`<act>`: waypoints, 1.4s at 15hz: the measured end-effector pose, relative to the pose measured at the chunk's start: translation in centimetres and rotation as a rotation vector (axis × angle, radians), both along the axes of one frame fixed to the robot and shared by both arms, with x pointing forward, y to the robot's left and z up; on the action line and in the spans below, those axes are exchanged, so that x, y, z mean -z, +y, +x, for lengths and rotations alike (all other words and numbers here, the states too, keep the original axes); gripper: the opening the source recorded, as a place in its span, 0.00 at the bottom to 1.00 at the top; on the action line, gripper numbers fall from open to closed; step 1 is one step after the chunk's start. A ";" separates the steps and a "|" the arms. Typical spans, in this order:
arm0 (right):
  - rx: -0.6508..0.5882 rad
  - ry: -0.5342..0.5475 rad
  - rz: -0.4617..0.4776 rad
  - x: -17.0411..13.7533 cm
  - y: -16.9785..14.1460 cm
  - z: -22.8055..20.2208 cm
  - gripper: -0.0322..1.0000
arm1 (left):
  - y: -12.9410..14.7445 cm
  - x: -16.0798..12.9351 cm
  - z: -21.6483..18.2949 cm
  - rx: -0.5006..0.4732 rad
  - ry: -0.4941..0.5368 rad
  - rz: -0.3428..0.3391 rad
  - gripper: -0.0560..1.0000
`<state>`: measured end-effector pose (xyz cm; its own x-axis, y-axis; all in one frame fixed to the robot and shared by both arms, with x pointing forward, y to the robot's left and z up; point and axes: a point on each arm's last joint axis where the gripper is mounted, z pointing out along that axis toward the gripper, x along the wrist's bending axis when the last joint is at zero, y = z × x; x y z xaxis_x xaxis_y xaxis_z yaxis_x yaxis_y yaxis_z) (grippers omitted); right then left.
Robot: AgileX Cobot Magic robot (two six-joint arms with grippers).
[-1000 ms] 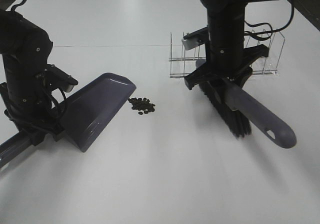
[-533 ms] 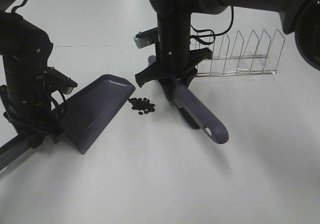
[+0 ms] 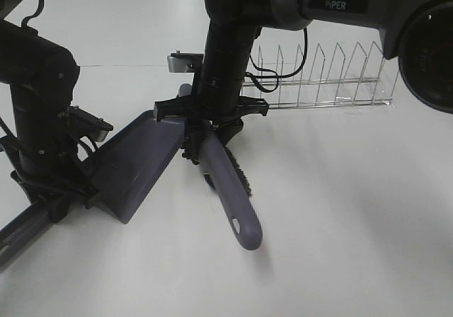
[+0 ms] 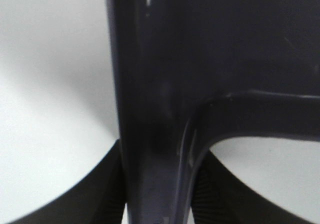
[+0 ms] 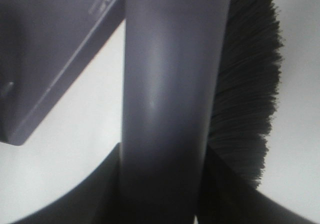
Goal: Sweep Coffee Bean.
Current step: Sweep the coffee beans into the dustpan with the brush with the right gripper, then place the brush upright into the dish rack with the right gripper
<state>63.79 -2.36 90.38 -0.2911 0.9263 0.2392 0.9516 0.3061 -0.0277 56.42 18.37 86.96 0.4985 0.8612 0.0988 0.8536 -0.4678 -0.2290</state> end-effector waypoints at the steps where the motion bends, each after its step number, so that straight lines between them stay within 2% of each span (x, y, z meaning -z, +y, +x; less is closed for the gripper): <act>1: 0.007 0.012 0.040 -0.1 0.4 -0.1 0.34 | -0.1 0.1 0.0 -0.007 0.010 -0.002 0.36; 4: 0.047 0.039 0.211 -0.6 1.7 -0.1 0.34 | -0.1 0.1 -0.1 -0.019 0.021 -0.008 0.36; 5: 0.049 0.037 0.240 -0.7 2.0 -0.1 0.34 | -0.1 0.1 -0.1 -0.019 0.021 -0.008 0.36; 6: 0.071 0.045 0.328 -0.8 2.7 0.0 0.34 | -0.1 0.1 -0.1 -0.020 0.021 -0.008 0.36; 10: 0.057 0.027 0.420 -2.3 3.5 0.4 0.34 | -0.1 0.1 -0.2 -0.021 0.023 -0.009 0.36; 12: 0.019 -0.003 0.421 -4.0 3.3 1.0 0.34 | -0.2 0.1 -0.2 -0.028 0.028 -0.012 0.36; 15: -0.034 -0.099 0.362 -6.8 1.9 2.3 0.34 | -0.2 0.0 -0.3 -0.051 0.038 -0.008 0.36; 17: -0.022 -0.207 0.304 -8.9 0.7 3.5 0.34 | -0.2 -0.1 -0.3 -0.098 0.038 0.001 0.36; 19: -0.009 -0.244 0.277 -10.0 0.1 3.6 0.34 | 0.1 -0.4 -0.1 -0.167 0.023 -0.009 0.36; 20: -0.011 -0.252 0.271 -10.3 0.0 3.6 0.34 | 0.5 -1.0 0.0 -0.208 0.009 -0.022 0.36; 21: -0.016 -0.261 0.249 -10.9 -0.4 3.2 0.34 | 1.1 -2.7 0.2 -0.272 -0.023 -0.068 0.36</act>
<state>66.95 -2.79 101.28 -0.3858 0.8441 0.3724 0.9119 0.2878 0.2925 56.67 19.46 89.63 0.2460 0.9682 0.0446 0.9547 -0.2341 -0.1836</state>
